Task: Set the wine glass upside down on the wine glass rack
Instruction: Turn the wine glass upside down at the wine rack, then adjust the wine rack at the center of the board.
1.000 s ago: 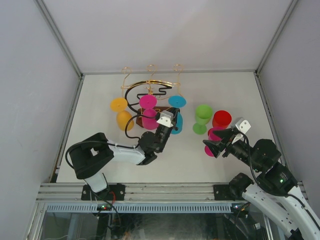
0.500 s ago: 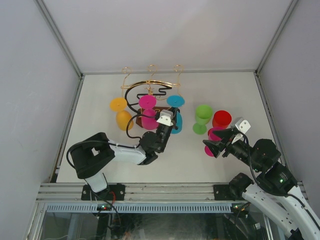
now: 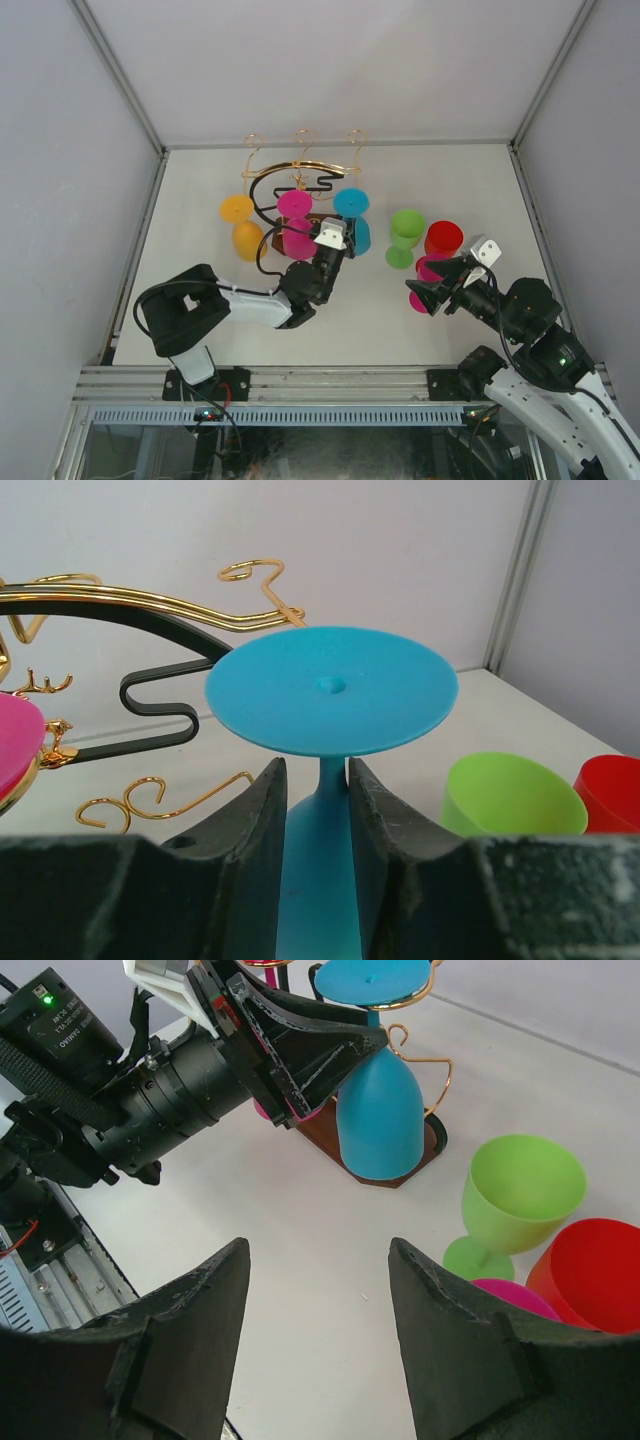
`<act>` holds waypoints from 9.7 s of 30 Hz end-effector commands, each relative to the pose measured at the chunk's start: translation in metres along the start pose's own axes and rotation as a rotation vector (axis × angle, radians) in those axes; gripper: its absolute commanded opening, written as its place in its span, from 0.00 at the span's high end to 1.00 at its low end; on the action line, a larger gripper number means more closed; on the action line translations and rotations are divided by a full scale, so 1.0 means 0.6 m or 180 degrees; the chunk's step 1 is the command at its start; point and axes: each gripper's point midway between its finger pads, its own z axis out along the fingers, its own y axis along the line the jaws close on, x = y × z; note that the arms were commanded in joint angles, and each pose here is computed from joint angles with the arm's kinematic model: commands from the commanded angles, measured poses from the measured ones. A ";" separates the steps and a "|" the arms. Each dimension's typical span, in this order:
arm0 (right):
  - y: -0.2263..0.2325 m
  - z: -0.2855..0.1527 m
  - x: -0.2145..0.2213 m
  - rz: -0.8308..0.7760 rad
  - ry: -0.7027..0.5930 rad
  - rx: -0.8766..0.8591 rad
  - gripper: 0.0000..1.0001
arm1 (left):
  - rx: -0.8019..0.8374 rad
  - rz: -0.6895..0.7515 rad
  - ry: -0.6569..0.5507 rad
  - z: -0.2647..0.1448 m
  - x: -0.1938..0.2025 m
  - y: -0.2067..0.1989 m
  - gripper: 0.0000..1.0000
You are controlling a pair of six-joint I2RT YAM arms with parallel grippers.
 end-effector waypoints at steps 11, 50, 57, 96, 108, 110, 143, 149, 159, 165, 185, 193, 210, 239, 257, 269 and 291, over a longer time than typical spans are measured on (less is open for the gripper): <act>-0.001 -0.008 -0.036 -0.0045 -0.0188 0.0034 0.42 | -0.0054 -0.0211 -0.0086 -0.010 -0.027 0.010 0.39; -0.008 0.025 -0.092 -0.0097 0.0007 0.0066 0.33 | 0.0594 -0.0511 0.2049 -0.313 0.075 -0.041 0.00; -0.008 0.069 -0.141 0.0029 0.0113 -0.0168 0.33 | 0.0368 -0.0493 0.2193 -0.335 0.086 0.002 0.00; -0.068 0.394 -0.195 -0.0938 0.0996 -0.1485 0.28 | 0.0110 -0.0991 0.2581 -0.375 0.154 0.099 0.00; -0.060 0.475 -0.148 -0.0902 0.1218 -0.1548 0.27 | 0.0111 -0.0987 0.2576 -0.375 0.151 0.100 0.00; -0.065 0.484 -0.143 -0.0874 0.1228 -0.1520 0.28 | 0.0113 -0.0992 0.2571 -0.374 0.150 0.100 0.00; -0.050 0.530 -0.110 -0.0782 0.1405 -0.1177 0.94 | -0.0059 -0.1000 0.2525 -0.377 0.142 0.120 0.00; -0.053 0.528 -0.118 -0.0625 0.1365 -0.0843 1.00 | -0.0157 -0.1018 0.2500 -0.378 0.141 0.131 0.00; -0.051 0.525 -0.118 -0.0456 0.1337 -0.0180 1.00 | -0.0376 -0.1006 0.2475 -0.381 0.137 0.154 0.00; -0.054 0.521 -0.120 -0.0201 0.1301 0.0197 1.00 | -0.0493 -0.1015 0.2423 -0.382 0.131 0.168 0.00; -0.104 0.503 -0.146 0.0547 0.0877 0.1385 1.00 | -0.0669 -0.1038 0.2312 -0.380 0.116 0.188 0.00; -0.102 0.509 -0.155 0.0751 0.0705 0.1583 1.00 | -0.0697 -0.1004 0.2316 -0.381 0.113 0.193 0.00; -0.067 0.506 -0.215 0.0938 0.0378 0.1294 0.61 | -0.1107 -0.0987 0.2054 -0.379 0.049 0.251 0.00; -0.097 0.205 -0.221 0.0727 0.0056 0.0676 0.05 | -0.1352 0.0134 0.1003 -0.227 -0.371 0.315 0.00; -0.121 0.108 -0.162 0.0765 0.0227 0.1140 0.04 | -0.0766 0.0086 0.1417 -0.031 -0.320 0.173 0.00; -0.137 0.092 -0.132 0.0838 0.0293 0.1297 0.04 | -0.0683 -0.0089 0.1753 0.033 -0.228 0.149 0.01; -0.140 0.077 -0.125 0.0879 0.0265 0.1335 0.05 | -0.0813 -0.0057 0.2045 0.130 -0.132 0.133 0.32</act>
